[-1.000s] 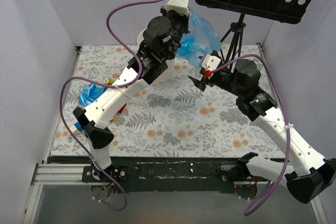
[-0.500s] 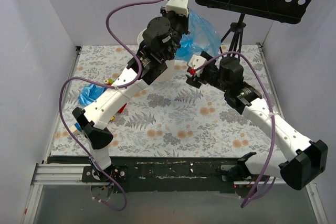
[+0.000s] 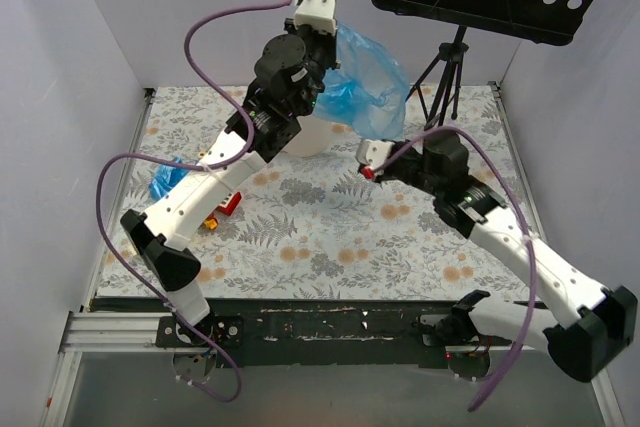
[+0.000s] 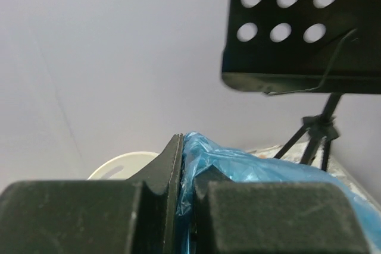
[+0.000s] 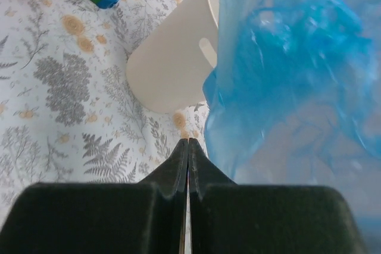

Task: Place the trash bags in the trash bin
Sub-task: Unfold the trash bag at the center of the board.

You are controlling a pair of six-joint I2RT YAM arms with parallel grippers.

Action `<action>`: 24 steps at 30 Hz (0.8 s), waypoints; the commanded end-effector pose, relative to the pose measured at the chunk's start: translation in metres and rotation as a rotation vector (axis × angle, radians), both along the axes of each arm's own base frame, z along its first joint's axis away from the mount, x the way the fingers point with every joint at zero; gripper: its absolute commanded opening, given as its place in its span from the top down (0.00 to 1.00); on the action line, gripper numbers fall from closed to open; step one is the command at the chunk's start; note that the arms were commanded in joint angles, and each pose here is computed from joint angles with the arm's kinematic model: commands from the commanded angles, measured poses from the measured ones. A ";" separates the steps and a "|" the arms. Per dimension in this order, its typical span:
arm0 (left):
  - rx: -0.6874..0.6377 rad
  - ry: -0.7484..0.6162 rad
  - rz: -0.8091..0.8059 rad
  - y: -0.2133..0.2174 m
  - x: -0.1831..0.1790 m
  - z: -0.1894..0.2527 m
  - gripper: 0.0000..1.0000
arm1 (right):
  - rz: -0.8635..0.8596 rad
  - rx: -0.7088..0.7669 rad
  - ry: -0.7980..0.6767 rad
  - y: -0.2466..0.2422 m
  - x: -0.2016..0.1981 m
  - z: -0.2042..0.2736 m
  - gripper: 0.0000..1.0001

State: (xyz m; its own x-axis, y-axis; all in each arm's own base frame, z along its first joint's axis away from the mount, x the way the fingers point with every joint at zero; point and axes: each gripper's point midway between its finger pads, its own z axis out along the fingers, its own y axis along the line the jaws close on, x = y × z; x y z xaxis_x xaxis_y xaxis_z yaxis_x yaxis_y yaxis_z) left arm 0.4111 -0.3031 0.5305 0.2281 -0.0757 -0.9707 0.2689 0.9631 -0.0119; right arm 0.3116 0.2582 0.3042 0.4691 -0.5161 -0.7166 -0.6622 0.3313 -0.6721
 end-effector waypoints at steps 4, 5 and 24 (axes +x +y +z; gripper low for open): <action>-0.017 0.049 0.058 0.060 -0.004 -0.008 1.00 | 0.183 -0.016 -0.089 -0.031 -0.087 0.021 0.99; -0.016 0.053 0.043 0.058 -0.005 -0.008 1.00 | 0.195 -0.006 -0.084 -0.031 -0.092 0.025 0.99; -0.037 0.049 -0.028 0.054 -0.018 0.015 1.00 | 0.109 0.016 -0.102 0.051 -0.025 0.047 0.23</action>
State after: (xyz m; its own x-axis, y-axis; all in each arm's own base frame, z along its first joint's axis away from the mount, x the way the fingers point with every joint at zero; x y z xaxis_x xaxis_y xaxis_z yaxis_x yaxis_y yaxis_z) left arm 0.4144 -0.2617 0.5086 0.1227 -0.0642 -0.9904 0.2695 0.9626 -0.0290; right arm 0.2701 0.3088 0.2961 0.5577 -0.4761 -0.6799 -0.7256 0.1181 -0.6779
